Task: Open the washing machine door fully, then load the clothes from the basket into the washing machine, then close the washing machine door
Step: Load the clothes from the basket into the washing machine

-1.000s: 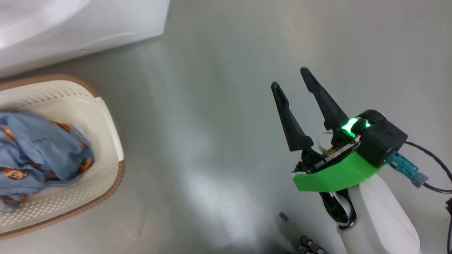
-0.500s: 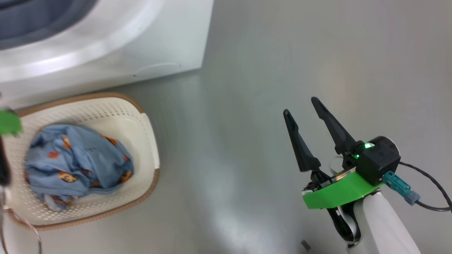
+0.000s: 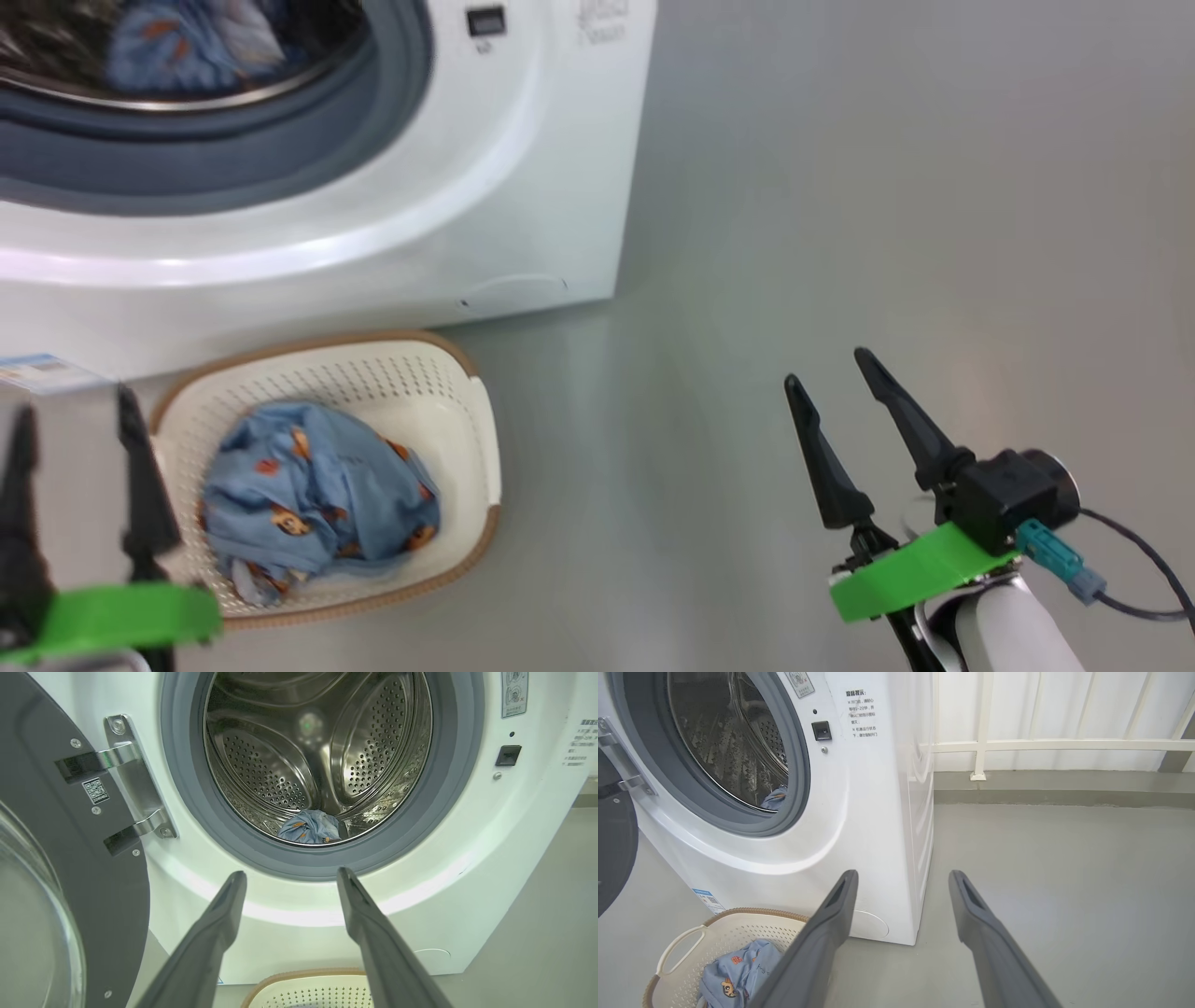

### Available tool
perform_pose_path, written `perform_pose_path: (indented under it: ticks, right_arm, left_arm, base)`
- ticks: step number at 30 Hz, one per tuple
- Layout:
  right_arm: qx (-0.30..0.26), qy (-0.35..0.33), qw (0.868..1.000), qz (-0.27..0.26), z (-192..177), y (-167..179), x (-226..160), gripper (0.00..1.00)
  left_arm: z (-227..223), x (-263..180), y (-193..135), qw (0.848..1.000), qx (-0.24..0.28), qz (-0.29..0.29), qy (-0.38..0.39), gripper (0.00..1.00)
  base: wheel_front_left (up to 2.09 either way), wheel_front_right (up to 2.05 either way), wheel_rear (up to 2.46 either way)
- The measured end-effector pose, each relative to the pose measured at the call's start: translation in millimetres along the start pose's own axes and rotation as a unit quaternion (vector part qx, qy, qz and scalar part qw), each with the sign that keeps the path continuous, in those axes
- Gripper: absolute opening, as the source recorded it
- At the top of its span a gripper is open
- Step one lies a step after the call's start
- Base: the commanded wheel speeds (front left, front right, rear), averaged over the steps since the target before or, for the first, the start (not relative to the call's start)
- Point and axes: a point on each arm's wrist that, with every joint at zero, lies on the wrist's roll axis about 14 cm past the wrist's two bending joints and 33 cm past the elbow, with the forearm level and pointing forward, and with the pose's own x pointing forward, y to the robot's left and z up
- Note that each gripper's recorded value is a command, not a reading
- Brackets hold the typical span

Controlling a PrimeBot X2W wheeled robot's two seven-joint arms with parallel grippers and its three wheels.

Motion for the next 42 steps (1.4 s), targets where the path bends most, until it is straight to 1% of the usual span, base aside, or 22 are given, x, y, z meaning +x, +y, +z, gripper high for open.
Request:
perform_pose_path:
  ticks: [6,14,25,34,42]
  right_arm:
    - [-0.001,-0.013,1.0,0.007,15,9,-16,1.0]
    - [-0.006,-0.031,0.999,0.011,38,17,-36,1.0]
    - [-0.009,-0.051,0.999,0.017,61,26,-60,1.0]
    - [-0.009,-0.054,0.998,0.008,65,22,-75,1.0]
    - [-0.002,-0.055,0.998,0.012,66,25,-74,1.0]
  left_arm:
    - [1,-47,1,1.0,-0.002,0.009,0.014,1.0]
    - [9,-87,0,1.0,-0.009,0.012,0.01,1.0]
    - [26,-110,-5,1.0,-0.011,0.006,-0.019,1.0]
    - [36,-116,-6,0.999,-0.011,0.004,-0.036,1.0]
    - [35,-120,-3,0.999,-0.01,0.011,-0.033,1.0]
  base:
    - [0.0,0.0,0.0]
    - [0.0,0.0,0.0]
    - [0.0,0.0,0.0]
    - [0.0,0.0,0.0]
    - [0.0,0.0,0.0]
